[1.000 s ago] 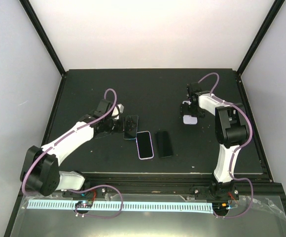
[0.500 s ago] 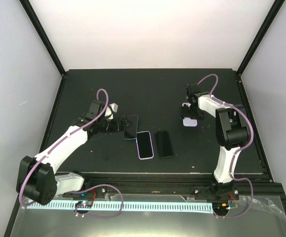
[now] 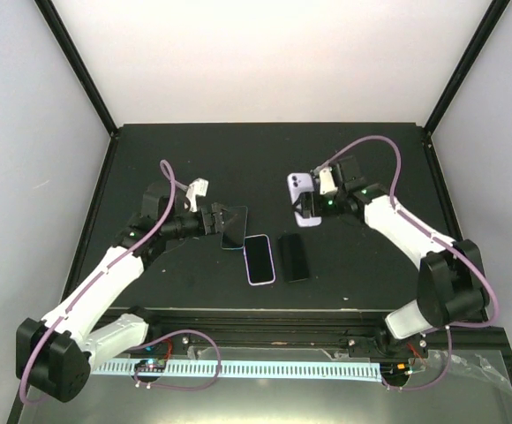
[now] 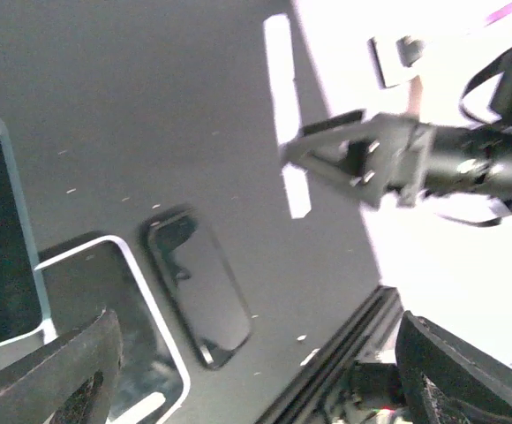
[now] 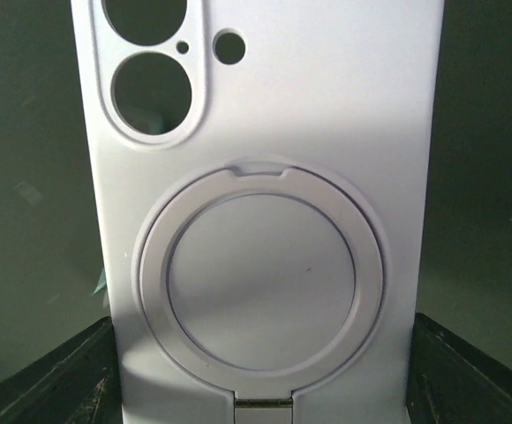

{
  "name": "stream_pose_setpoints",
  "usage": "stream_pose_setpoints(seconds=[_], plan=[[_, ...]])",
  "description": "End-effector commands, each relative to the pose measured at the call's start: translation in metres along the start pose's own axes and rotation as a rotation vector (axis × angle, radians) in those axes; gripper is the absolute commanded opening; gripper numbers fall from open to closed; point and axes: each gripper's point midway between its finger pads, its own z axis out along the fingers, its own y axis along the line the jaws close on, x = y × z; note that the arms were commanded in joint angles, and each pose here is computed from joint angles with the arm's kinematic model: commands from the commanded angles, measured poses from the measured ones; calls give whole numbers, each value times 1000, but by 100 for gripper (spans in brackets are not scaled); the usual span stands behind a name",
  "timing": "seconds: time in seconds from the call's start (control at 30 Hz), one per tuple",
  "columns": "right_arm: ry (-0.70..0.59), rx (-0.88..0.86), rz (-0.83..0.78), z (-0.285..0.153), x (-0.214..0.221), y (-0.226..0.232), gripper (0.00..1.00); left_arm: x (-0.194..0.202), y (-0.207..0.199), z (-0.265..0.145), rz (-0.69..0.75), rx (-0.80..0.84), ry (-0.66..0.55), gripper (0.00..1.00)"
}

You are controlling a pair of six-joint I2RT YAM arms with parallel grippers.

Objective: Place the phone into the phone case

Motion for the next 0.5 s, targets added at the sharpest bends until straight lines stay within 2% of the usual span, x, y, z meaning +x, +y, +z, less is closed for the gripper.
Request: stream_pose_setpoints(seconds=[0.0, 0.23, 0.33, 0.47], plan=[[-10, -329, -36, -11, 20, 78, 75, -15, -48, -14, 22, 203, -52, 86], [-65, -689, -33, -52, 41, 166, 76, -11, -73, -22, -9, 363, -48, 78], [-74, -774, -17, -63, 45, 185, 76, -9, -84, -27, -25, 449, -51, 73], [-79, -838, -31, -75, 46, 200, 76, -8, -91, -29, -21, 480, -48, 64]])
